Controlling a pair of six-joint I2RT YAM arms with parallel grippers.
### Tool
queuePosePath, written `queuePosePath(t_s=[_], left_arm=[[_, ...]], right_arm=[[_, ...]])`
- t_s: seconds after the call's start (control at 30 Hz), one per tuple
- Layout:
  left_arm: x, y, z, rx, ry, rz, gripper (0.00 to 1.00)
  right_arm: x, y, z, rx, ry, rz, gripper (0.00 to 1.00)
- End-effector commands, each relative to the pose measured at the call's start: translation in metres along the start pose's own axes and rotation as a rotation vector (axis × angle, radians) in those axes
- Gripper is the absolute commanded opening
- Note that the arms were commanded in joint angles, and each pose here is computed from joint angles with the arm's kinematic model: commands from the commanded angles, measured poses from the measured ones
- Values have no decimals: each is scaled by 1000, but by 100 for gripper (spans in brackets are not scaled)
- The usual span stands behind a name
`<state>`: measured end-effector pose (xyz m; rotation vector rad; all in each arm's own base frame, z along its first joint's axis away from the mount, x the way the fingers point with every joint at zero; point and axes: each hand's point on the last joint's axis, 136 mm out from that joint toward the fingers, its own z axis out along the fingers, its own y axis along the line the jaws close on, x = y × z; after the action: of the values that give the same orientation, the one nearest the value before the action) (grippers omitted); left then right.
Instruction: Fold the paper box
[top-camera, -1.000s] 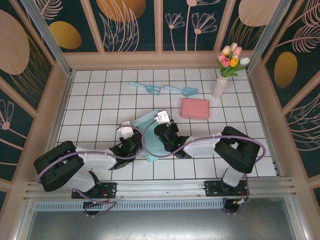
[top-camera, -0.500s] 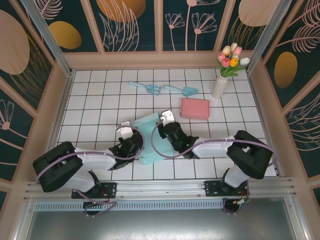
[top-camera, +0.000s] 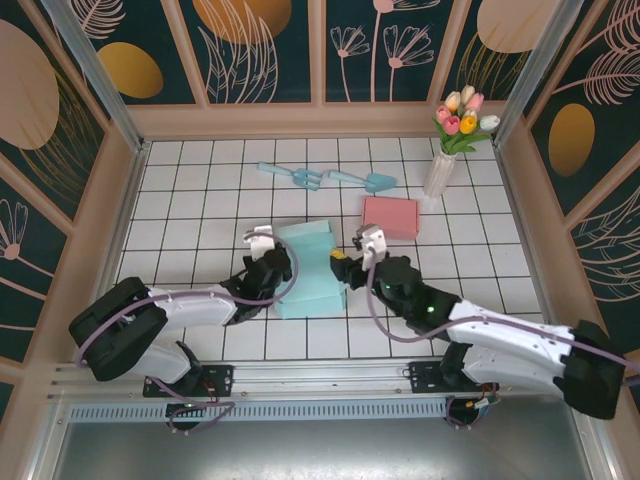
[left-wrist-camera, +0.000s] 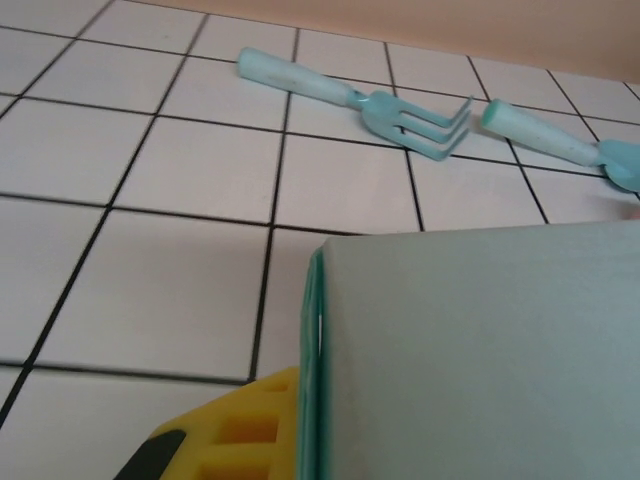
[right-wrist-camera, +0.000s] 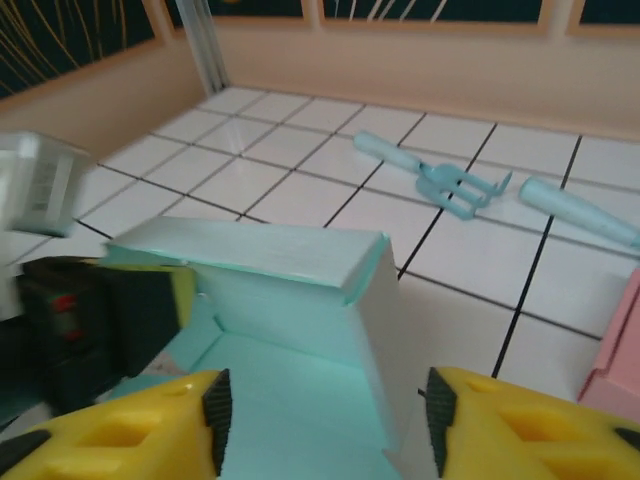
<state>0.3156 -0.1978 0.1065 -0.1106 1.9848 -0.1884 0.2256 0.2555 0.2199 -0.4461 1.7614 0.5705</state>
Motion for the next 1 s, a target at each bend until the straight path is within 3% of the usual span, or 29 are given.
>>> queuePosePath(t_s=[0.0,0.17,0.33,0.5,0.67,0.97], left_arm=[[3,-26,5,113,94,155,0],[9,-56,4,211,246,305,0],[15,-67,3,213,420,463,0],[14,-47,-1,92,588,729,0],[23,-13,-20,23,732,1066,0],[22,-11,-47,159,803,1259,0]], right_arm=[[9,-26,-22,95,33,29,62],[1,-52,-55,123,-77,141,84],[-17,-80,-91,187,-216,222,85],[-36,-82,-125,89,-384,371,84],[-35,-73,-124,44,-326,370,86],[-35,-74,-129,35,-339,390,87]])
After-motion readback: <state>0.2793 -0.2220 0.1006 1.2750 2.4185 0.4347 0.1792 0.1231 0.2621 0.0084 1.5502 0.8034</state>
